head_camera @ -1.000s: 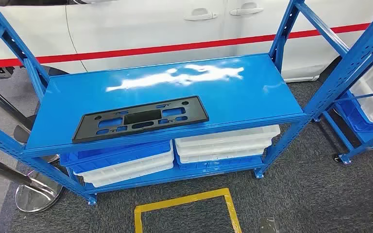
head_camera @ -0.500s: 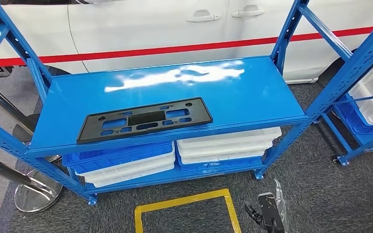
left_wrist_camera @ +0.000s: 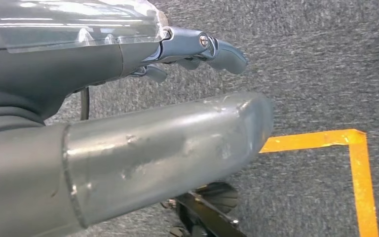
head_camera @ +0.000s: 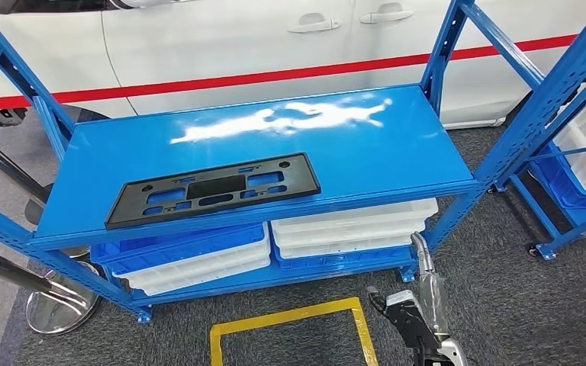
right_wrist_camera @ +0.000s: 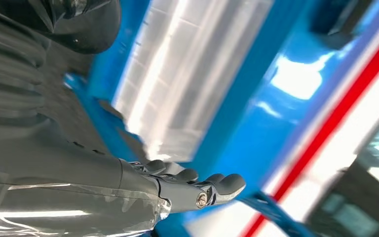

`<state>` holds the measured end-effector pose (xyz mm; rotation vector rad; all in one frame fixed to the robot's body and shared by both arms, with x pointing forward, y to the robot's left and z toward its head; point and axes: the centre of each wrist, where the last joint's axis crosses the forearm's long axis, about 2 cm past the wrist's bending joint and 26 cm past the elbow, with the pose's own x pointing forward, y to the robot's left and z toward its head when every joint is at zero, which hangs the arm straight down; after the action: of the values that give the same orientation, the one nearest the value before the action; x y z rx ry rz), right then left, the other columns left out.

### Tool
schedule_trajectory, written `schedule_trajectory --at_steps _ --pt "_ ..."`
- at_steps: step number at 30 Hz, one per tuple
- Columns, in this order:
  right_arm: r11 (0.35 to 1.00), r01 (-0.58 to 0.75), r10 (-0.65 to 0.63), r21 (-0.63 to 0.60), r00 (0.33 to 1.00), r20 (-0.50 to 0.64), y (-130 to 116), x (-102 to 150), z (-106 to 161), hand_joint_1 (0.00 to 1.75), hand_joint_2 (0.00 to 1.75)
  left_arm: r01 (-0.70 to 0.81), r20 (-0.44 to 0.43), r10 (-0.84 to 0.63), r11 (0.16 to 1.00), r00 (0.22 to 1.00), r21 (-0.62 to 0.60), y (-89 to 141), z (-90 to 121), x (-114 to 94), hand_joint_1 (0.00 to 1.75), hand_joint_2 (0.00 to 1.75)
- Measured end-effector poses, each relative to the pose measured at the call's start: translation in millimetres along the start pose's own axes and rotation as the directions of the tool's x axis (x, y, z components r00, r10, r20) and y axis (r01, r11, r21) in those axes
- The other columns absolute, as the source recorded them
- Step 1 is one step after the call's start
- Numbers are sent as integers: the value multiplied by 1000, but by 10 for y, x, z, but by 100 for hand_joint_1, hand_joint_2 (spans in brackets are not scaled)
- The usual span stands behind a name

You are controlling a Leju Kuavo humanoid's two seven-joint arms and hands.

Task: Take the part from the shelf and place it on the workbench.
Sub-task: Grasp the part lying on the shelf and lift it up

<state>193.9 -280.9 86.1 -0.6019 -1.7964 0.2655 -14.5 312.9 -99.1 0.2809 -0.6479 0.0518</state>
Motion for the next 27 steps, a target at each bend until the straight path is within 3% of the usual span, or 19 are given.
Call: schedule_trajectory --at_steps 6,14,27 --pt "993 -120 117 4 979 170 -30 212 -139 0 175 50 6 -50 999 999 3 340 40 -100 0 0" --pt "959 -283 272 -23 893 358 -72 347 -312 0 175 134 -12 -134 991 991 17 1021 84 -227 0 0" --pt "900 -414 393 -135 640 660 103 713 -674 0 175 261 -83 -269 961 960 -95 1882 261 -324 0 0"
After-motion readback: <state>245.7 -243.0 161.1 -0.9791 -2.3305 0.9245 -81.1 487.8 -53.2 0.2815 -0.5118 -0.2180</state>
